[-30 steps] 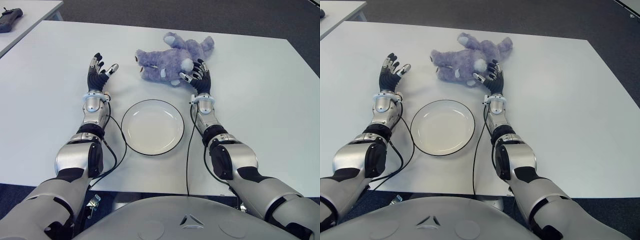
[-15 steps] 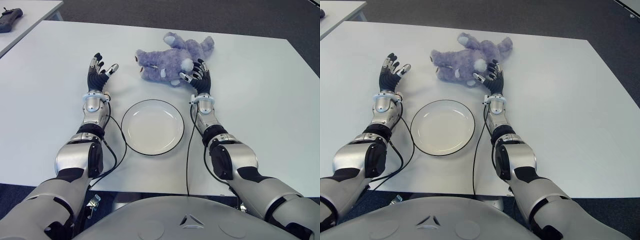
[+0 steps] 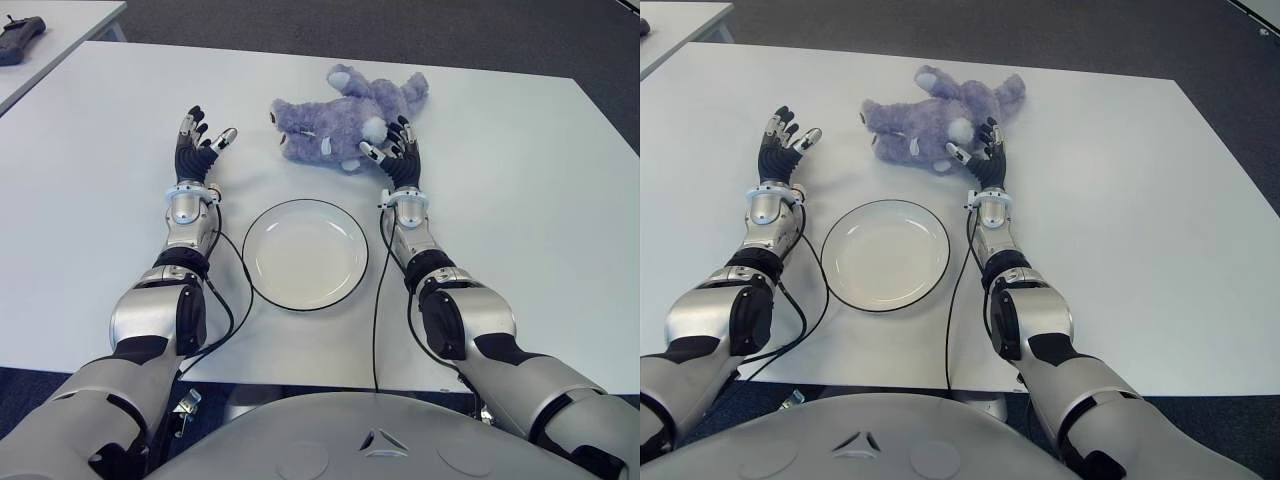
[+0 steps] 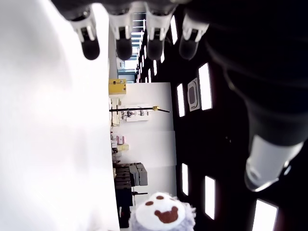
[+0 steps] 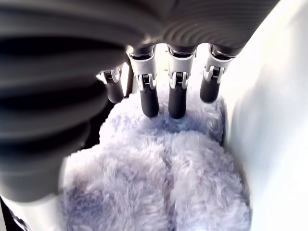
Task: Put the doll into the plate.
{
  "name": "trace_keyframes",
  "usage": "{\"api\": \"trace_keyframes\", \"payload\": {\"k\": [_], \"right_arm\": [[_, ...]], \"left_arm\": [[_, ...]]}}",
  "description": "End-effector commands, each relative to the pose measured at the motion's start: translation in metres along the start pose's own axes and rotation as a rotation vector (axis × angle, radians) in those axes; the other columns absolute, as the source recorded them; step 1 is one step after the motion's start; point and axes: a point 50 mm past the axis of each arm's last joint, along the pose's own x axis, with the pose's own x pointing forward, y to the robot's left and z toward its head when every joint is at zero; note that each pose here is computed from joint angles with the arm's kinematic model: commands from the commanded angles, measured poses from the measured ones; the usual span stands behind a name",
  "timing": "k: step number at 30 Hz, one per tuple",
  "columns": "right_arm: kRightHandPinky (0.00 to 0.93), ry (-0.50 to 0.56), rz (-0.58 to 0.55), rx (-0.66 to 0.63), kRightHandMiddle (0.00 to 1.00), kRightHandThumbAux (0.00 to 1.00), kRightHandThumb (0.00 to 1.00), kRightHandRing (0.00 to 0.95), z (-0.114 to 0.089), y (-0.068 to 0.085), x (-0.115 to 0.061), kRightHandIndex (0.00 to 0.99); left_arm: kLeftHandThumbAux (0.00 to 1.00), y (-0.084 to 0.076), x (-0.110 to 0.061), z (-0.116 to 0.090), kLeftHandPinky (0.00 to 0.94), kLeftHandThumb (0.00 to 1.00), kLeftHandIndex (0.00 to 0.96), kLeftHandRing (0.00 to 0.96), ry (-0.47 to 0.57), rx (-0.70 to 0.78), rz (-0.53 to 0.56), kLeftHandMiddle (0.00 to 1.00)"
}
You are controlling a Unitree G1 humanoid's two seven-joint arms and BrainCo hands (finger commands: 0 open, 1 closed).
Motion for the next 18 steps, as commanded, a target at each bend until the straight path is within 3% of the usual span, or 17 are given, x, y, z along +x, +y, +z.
{"api": "trace_keyframes", "payload": {"k": [1,11,18], "right_arm": [[0.047,0.405,0.075,-0.126,0.046,0.678,0.042,0.054,-0.0935,0.004,-0.0737,0.008],[0.009,0.38,0.084,-0.212,0.0,0.575,0.073,0.0,-0.0934,0.0055,-0.0752,0.0],[0.0,0.381,0.097,-0.261,0.0,0.45,0.089,0.0,-0.0945,0.0056,-0.0757,0.0]], "left_arm": [[0.653,0.0002,-0.0888,-0.1075,0.0,0.0,0.002,0.0,0.472,0.007,-0.022,0.022],[0.647,0.0009,-0.089,-0.1084,0.0,0.0,0.0,0.001,0.485,0.007,-0.021,0.024],[0.611,0.001,-0.0892,-0.1084,0.0,0.0,0.0,0.0,0.483,0.011,-0.027,0.02]]}}
